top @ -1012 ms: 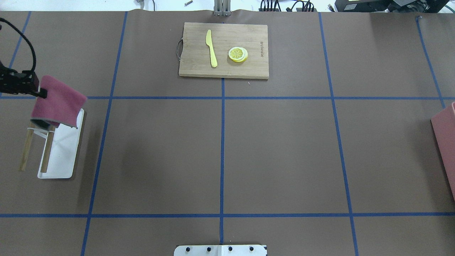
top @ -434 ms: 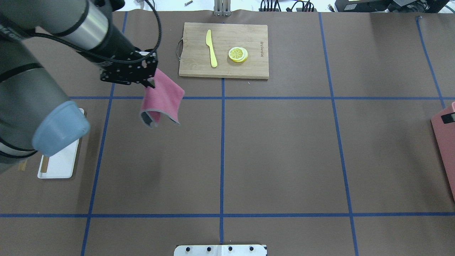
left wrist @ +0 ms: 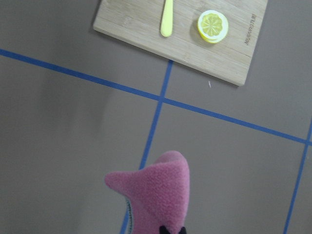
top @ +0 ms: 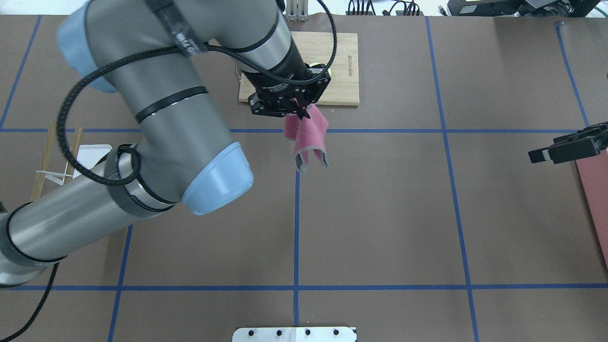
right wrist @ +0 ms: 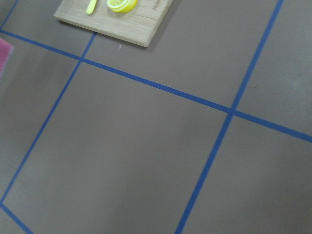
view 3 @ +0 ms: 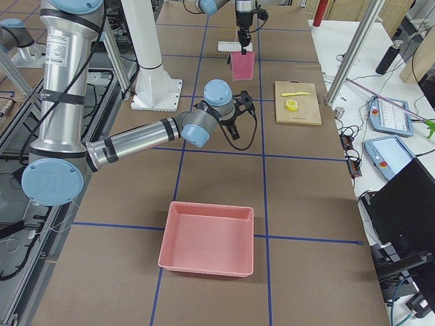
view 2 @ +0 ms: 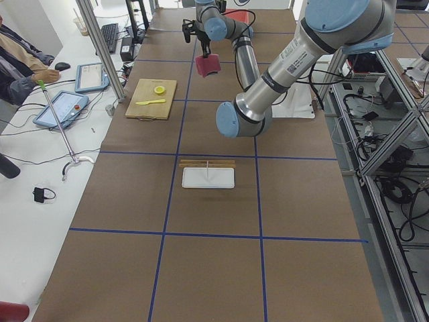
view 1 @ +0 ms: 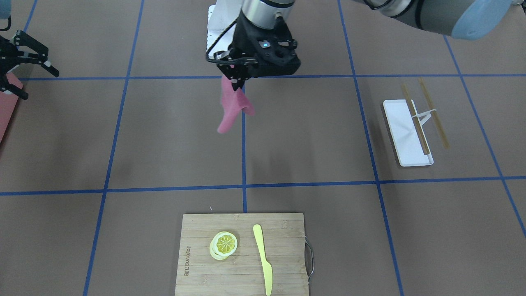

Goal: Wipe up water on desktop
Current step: 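Lift the pink cloth with the left gripper while the right arm approaches, then close the right gripper on the hanging pink cloth held by the left gripper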

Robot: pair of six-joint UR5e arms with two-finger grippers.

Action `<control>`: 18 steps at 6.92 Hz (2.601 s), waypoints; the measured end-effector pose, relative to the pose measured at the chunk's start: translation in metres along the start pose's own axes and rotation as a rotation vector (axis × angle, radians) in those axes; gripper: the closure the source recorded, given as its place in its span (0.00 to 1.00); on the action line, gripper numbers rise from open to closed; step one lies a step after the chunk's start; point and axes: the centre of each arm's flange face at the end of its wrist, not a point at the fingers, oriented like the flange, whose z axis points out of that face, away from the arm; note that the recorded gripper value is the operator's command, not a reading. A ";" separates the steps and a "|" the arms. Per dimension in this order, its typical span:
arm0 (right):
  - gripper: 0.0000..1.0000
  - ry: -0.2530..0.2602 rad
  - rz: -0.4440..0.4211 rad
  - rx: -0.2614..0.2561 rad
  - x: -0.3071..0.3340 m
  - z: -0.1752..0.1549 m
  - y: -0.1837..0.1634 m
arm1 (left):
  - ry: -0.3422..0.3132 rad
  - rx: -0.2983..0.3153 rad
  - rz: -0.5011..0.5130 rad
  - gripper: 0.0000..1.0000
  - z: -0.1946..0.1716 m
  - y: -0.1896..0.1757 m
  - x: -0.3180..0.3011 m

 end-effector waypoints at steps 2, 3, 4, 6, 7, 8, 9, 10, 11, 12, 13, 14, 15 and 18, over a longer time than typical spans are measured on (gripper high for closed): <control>0.00 -0.061 -0.064 0.041 -0.045 0.022 -0.019 | 0.041 0.036 -0.035 1.00 0.011 0.022 0.043; 0.00 -0.084 -0.089 0.045 -0.062 0.028 -0.024 | 0.052 0.042 -0.059 1.00 0.013 0.033 0.059; 0.00 -0.106 -0.114 0.050 -0.077 0.034 -0.029 | 0.061 0.045 -0.077 1.00 0.013 0.043 0.076; 0.00 -0.125 -0.170 0.091 -0.107 0.045 -0.044 | 0.052 0.050 -0.089 1.00 0.026 0.047 0.106; 0.00 -0.138 -0.190 0.098 -0.118 0.049 -0.044 | 0.054 0.052 -0.084 1.00 0.037 0.042 0.111; 0.02 -0.157 -0.209 0.106 -0.125 0.051 -0.041 | 0.057 0.053 -0.082 1.00 0.046 0.038 0.112; 0.02 -0.172 -0.223 0.115 -0.129 0.051 -0.038 | 0.058 0.054 -0.087 1.00 0.050 0.035 0.113; 0.01 -0.182 -0.235 0.124 -0.131 0.051 -0.037 | 0.059 0.054 -0.115 1.00 0.051 0.034 0.113; 0.01 -0.185 -0.242 0.133 -0.131 0.050 -0.037 | 0.062 0.053 -0.168 1.00 0.051 0.034 0.113; 0.01 -0.181 -0.246 0.144 -0.132 0.051 -0.036 | 0.065 0.056 -0.218 1.00 0.050 0.034 0.114; 0.02 -0.172 -0.251 0.155 -0.134 0.055 -0.036 | 0.071 0.071 -0.263 1.00 0.050 0.033 0.114; 0.03 -0.163 -0.254 0.167 -0.136 0.059 -0.036 | 0.081 0.084 -0.309 1.00 0.047 0.033 0.115; 0.04 -0.154 -0.257 0.181 -0.140 0.064 -0.036 | 0.094 0.088 -0.352 1.00 0.042 0.034 0.117; 0.04 -0.105 -0.275 0.232 -0.146 0.079 -0.037 | 0.116 0.082 -0.412 1.00 0.032 0.039 0.119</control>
